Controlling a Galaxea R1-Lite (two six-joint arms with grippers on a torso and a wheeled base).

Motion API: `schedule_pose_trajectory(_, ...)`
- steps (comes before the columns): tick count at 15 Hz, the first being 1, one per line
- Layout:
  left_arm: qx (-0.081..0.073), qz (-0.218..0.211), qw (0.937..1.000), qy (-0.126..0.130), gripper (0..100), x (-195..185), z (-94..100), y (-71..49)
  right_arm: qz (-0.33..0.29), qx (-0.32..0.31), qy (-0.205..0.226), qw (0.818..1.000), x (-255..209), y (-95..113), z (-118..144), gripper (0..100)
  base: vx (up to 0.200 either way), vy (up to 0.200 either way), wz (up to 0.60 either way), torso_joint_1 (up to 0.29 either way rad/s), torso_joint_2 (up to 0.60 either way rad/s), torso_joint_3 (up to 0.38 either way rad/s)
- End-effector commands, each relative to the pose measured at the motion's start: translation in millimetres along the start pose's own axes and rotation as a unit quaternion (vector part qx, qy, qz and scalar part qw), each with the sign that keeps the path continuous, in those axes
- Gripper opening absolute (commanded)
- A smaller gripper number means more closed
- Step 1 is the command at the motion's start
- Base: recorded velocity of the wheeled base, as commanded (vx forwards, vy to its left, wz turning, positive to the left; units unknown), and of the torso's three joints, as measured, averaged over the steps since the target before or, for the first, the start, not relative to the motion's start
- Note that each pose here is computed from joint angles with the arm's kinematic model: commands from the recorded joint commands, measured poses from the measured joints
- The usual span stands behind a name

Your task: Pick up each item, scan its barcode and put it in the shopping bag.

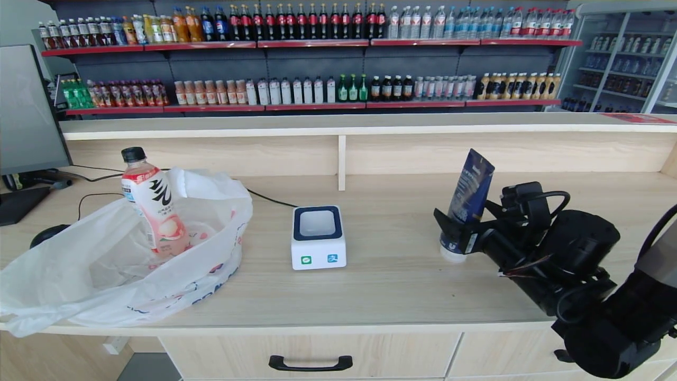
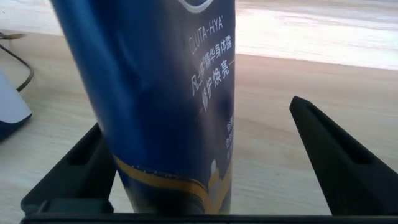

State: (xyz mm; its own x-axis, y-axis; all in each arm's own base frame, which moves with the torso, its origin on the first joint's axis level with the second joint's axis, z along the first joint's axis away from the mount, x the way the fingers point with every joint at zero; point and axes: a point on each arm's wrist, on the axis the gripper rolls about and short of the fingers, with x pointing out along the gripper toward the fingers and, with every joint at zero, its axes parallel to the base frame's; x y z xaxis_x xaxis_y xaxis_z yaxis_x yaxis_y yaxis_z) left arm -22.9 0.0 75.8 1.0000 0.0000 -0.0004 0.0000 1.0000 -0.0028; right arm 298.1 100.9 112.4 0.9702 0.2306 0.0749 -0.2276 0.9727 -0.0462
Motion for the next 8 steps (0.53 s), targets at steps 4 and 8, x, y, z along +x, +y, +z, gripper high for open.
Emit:
schedule_pose_trajectory(4, 0.0, 0.0, 1.0, 0.0, 100, 0.0, 0.0, 0.0, 0.003, 0.001, -0.001, 1.0, 2.3, 3.0, -1.0, 100, 0.0, 0.0, 0.0, 0.0, 0.0, 0.0)
schedule_pose_trajectory(8, 0.0, 0.0, 1.0, 0.0, 100, 0.0, 0.0, 0.0, 0.003, 0.007, -0.006, 1.0, 1.7, 3.2, 2.2, 0, 0.0, 0.0, 0.0, 0.0, 0.0, 0.0)
